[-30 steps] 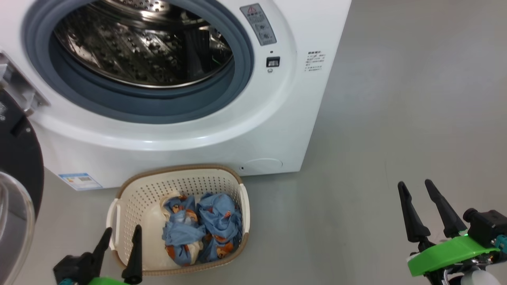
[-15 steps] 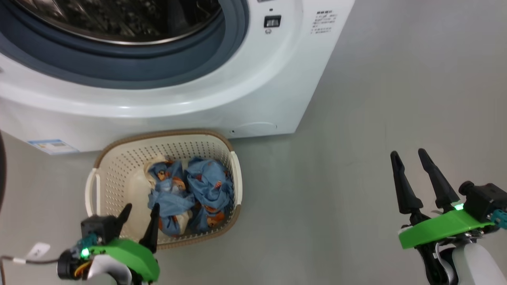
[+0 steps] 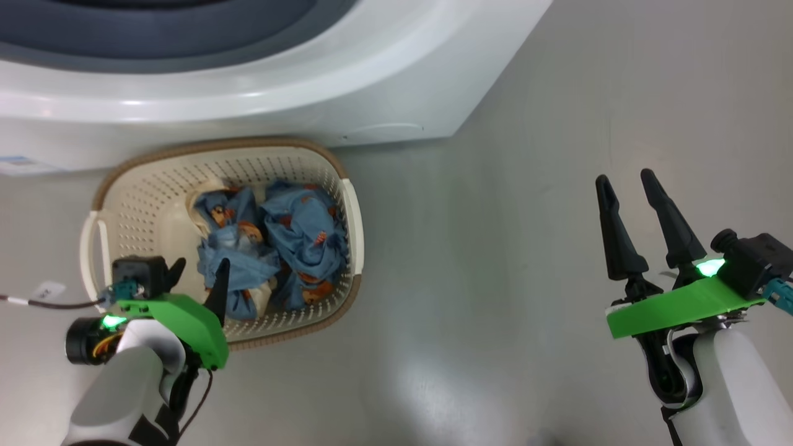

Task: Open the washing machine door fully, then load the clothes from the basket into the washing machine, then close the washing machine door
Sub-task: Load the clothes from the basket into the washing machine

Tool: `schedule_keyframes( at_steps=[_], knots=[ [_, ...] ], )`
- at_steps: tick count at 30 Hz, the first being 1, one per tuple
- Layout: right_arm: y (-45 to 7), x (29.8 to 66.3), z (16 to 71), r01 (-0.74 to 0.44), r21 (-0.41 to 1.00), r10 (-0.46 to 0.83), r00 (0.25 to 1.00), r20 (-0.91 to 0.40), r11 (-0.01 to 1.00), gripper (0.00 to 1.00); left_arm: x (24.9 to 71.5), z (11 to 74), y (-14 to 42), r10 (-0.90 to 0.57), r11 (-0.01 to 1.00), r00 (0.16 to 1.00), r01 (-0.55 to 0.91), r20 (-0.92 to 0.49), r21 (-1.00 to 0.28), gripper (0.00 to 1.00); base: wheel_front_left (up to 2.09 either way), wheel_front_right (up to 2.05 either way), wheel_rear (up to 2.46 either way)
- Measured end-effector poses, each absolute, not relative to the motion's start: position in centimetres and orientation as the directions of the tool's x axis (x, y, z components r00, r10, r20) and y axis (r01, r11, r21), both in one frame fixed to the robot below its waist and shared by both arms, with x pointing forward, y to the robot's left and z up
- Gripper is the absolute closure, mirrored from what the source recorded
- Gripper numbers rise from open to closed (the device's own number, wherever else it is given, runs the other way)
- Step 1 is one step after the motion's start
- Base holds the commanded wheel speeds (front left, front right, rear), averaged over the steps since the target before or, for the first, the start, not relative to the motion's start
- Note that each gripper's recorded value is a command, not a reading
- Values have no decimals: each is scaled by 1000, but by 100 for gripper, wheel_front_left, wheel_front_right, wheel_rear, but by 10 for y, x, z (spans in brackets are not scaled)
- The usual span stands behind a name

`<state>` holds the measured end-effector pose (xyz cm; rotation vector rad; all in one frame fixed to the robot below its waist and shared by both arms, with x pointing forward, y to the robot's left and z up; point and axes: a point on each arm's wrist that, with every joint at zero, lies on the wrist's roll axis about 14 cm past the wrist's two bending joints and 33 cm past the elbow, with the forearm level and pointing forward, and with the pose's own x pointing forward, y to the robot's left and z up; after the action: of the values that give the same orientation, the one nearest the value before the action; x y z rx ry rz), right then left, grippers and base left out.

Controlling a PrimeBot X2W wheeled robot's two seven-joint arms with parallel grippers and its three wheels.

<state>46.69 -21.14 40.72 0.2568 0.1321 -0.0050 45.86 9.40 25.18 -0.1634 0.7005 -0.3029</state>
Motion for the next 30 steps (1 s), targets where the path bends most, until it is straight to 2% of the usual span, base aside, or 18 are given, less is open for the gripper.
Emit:
schedule_keyframes(
  at_steps=[12,18,30],
  knots=[
    [-209,485,370,21,245,26,982,-189,969,0,464,193,90,-341,939,587,255,-734,-232,0,0,0,0],
    [-210,491,354,24,238,27,977,-210,971,0,460,166,91,-339,935,484,268,-807,-232,0,0,0,0],
    [-214,490,330,50,229,10,968,-250,972,0,467,131,87,-347,929,396,271,-850,-252,0,0,0,0]
  ],
)
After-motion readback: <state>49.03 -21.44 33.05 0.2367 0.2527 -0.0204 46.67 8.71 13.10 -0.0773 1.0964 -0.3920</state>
